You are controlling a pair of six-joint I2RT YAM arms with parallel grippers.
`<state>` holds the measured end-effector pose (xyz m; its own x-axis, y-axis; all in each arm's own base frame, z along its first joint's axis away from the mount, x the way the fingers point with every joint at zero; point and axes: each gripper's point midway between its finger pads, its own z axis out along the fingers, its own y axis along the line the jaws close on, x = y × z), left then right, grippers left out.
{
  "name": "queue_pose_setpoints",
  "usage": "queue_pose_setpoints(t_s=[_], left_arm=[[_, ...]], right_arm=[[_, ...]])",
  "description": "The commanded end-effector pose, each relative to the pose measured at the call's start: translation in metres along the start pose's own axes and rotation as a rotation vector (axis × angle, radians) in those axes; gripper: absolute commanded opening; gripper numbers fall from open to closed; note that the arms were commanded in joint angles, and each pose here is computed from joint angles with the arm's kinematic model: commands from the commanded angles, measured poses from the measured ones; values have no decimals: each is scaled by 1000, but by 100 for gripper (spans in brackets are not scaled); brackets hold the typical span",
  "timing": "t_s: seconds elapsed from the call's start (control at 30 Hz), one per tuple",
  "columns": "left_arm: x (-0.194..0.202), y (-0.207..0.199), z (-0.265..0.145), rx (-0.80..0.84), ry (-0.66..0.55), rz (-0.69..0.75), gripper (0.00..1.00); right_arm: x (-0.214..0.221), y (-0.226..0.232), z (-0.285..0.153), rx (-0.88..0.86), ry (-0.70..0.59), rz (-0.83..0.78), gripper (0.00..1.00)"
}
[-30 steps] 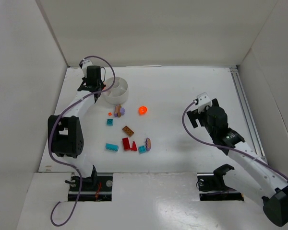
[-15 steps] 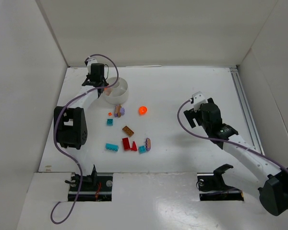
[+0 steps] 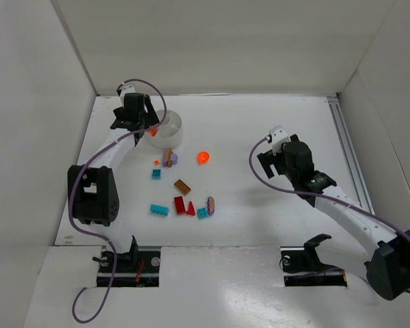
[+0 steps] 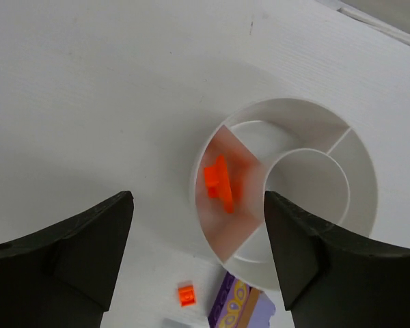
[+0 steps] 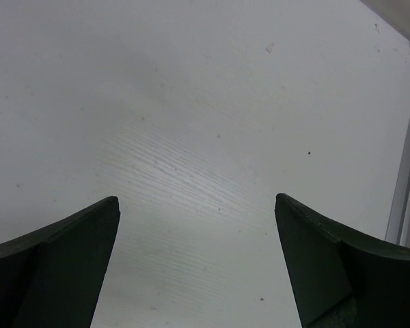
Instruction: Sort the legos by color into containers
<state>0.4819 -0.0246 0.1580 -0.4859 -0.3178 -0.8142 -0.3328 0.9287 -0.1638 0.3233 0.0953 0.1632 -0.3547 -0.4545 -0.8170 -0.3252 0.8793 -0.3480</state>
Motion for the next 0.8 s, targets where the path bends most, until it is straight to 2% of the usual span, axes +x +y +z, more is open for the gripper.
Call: queue_pose_setpoints(t_s=[0.0, 0.07, 0.1, 0.23, 0.27, 0.3, 0.33, 0.4, 0.47, 0.5, 0.53, 0.63, 0.77], left_arm=[[-37, -8, -36, 70, -109, -36, 74], [-33, -7, -46, 87, -97, -45, 74], [-27, -8, -51, 91, -85, -47, 76], [2, -14, -81, 148, -59, -87, 100], [-1, -16, -99, 174, -84, -134, 100], [21, -6, -101, 159, -51, -151, 100], [29, -5, -108, 168, -46, -172, 100], [50, 2, -126, 192, -33, -240, 100], [60, 2, -138, 224, -29, -280, 100], [57, 6, -152, 243, -56, -305, 100], [74, 11, -153, 221, -29, -330, 100], [90, 14, -168, 250, -33, -378, 100], [98, 24, -177, 235, -27, -421, 100]], right_arm=[[-46, 4, 6, -53, -135, 49, 100], [-53, 19, 14, -129, -158, 45, 96], [-59, 25, 19, -156, -183, 45, 91], [-76, 59, 43, -293, -172, 61, 85], [-82, 65, 58, -312, -155, 78, 83], [-90, 75, 63, -339, -162, 82, 81], [-93, 82, 70, -359, -156, 89, 76], [-103, 111, 92, -414, -129, 113, 74], [-109, 135, 105, -469, -115, 147, 66], [-107, 147, 123, -490, -85, 194, 66], [-106, 160, 129, -515, -67, 216, 64], [-110, 194, 153, -611, -57, 291, 61], [-106, 220, 168, -660, -38, 331, 61]])
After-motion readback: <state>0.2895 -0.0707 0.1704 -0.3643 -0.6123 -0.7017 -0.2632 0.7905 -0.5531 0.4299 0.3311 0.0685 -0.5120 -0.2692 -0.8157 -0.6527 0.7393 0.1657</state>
